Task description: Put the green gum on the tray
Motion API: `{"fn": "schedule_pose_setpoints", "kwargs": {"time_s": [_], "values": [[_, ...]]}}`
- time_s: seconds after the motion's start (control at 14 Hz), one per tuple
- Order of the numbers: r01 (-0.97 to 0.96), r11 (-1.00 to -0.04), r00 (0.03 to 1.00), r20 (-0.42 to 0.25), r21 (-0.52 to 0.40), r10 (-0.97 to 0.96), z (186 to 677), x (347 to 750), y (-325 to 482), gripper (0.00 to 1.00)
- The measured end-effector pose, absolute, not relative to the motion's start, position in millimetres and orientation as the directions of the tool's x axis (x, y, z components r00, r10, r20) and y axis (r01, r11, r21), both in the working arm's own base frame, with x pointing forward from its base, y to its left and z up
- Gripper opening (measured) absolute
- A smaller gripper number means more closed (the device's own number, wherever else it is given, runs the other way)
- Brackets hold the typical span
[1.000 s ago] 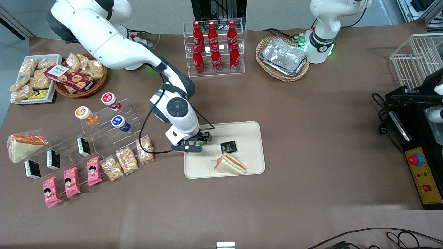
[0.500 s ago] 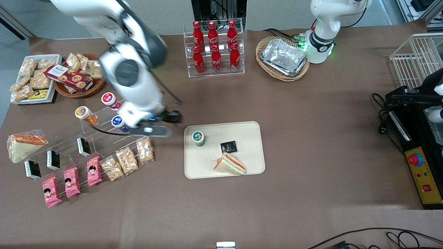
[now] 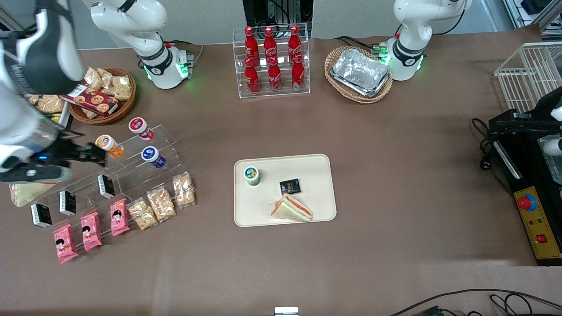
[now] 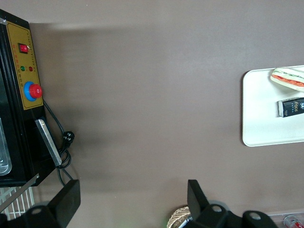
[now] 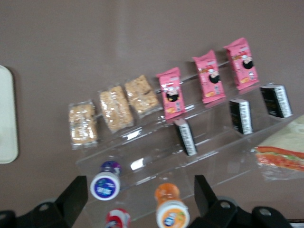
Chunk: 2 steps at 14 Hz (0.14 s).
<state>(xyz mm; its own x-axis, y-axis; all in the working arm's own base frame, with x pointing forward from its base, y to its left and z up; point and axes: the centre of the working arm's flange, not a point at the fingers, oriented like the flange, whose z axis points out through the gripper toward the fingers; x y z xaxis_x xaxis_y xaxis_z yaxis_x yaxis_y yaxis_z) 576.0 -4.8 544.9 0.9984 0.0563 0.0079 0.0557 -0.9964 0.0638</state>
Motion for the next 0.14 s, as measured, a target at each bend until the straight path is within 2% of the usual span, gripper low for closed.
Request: {"fn": "schedule_pose_setpoints", "kwargs": {"time_s": [0.14], "values": [[0.043,-0.998,0.999,0.019,0.055,0.044,551.9,573.5,-38.4,1.0]]}}
